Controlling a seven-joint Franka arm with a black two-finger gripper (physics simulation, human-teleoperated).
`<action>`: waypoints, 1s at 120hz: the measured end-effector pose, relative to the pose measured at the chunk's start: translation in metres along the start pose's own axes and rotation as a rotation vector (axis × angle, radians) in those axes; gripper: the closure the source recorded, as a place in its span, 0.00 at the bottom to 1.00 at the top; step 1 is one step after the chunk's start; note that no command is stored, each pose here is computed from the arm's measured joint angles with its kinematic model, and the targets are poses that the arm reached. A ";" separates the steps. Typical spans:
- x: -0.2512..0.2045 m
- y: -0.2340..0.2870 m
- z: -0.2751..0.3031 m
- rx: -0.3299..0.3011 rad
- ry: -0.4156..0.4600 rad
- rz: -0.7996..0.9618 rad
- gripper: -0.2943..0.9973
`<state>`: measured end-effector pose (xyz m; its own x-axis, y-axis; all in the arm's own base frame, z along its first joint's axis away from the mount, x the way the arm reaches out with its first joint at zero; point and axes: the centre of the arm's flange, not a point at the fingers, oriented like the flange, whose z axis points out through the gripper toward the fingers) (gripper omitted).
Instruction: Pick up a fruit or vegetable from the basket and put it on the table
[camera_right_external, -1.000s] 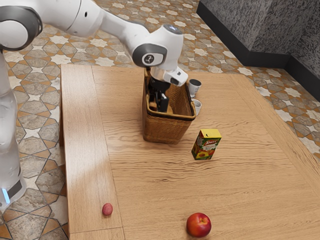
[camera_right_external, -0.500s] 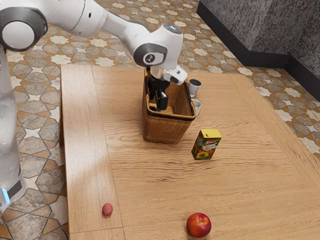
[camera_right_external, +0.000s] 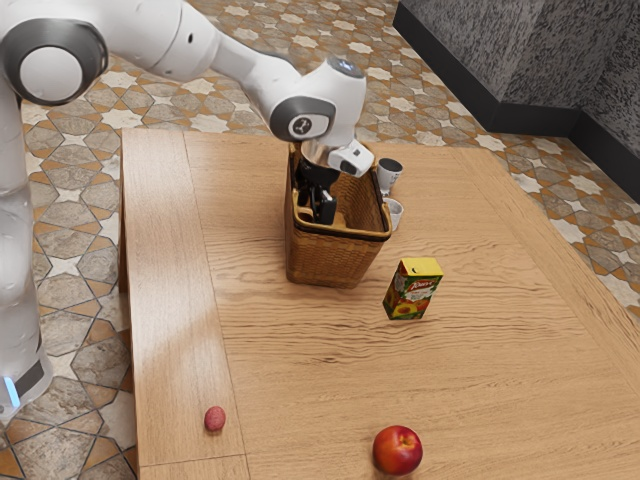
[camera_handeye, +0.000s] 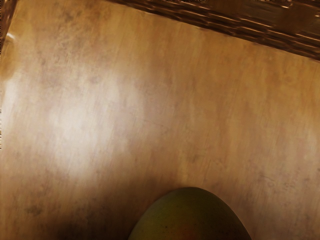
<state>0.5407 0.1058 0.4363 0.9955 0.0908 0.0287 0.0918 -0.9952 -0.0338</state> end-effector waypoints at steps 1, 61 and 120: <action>0.000 0.000 0.000 0.000 0.000 0.000 0.23; -0.005 -0.008 0.021 -0.005 -0.024 -0.020 0.23; 0.004 0.009 0.021 0.013 0.019 0.013 0.53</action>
<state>0.5459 0.0984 0.4149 0.9959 0.0768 0.0474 0.0790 -0.9958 -0.0471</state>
